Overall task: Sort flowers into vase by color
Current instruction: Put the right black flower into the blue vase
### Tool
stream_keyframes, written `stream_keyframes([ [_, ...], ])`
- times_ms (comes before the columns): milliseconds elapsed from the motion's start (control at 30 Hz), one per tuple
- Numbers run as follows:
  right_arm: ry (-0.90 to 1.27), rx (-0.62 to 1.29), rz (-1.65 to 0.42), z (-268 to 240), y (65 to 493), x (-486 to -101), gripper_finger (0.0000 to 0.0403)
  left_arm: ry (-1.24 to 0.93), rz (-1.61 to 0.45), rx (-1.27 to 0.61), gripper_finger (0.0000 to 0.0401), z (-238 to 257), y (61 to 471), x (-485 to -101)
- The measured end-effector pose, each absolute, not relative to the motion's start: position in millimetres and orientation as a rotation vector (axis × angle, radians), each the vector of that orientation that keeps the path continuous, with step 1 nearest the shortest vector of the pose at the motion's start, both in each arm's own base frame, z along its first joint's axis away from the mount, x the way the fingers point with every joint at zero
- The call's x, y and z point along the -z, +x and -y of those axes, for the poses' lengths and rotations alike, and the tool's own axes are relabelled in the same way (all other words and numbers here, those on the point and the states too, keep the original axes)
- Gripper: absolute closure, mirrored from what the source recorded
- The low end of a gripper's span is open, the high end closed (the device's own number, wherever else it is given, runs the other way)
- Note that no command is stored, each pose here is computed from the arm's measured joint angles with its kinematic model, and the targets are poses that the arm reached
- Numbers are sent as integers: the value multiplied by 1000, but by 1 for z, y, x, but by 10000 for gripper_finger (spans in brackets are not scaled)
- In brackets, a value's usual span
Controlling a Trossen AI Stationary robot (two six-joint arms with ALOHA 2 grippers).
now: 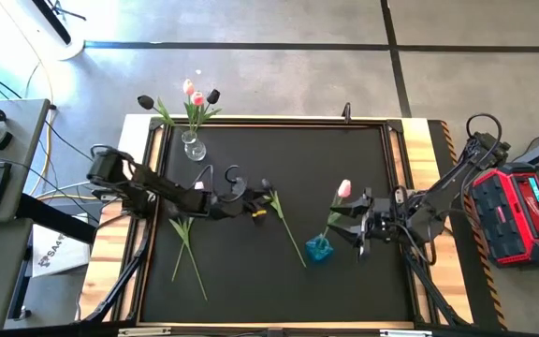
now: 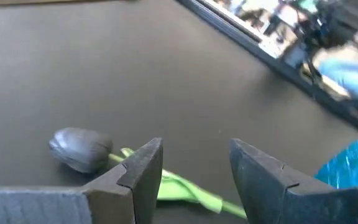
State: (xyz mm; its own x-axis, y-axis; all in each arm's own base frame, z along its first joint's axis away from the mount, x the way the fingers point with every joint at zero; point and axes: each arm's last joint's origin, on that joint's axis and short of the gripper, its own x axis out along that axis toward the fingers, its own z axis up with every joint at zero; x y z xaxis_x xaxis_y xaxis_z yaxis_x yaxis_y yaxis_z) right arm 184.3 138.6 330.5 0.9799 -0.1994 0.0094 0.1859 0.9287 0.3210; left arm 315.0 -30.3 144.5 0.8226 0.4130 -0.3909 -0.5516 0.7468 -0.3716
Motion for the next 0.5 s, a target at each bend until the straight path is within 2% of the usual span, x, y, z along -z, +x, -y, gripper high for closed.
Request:
stream_keyframes([
  [333, 266, 241, -12, -138, 184, -322, 190, -577, -386, -704, 227, 25, 345, -124],
  [500, 254, 287, -67, -137, 184, -312, 190, -614, -423, -770, 227, 21, 352, -129],
])
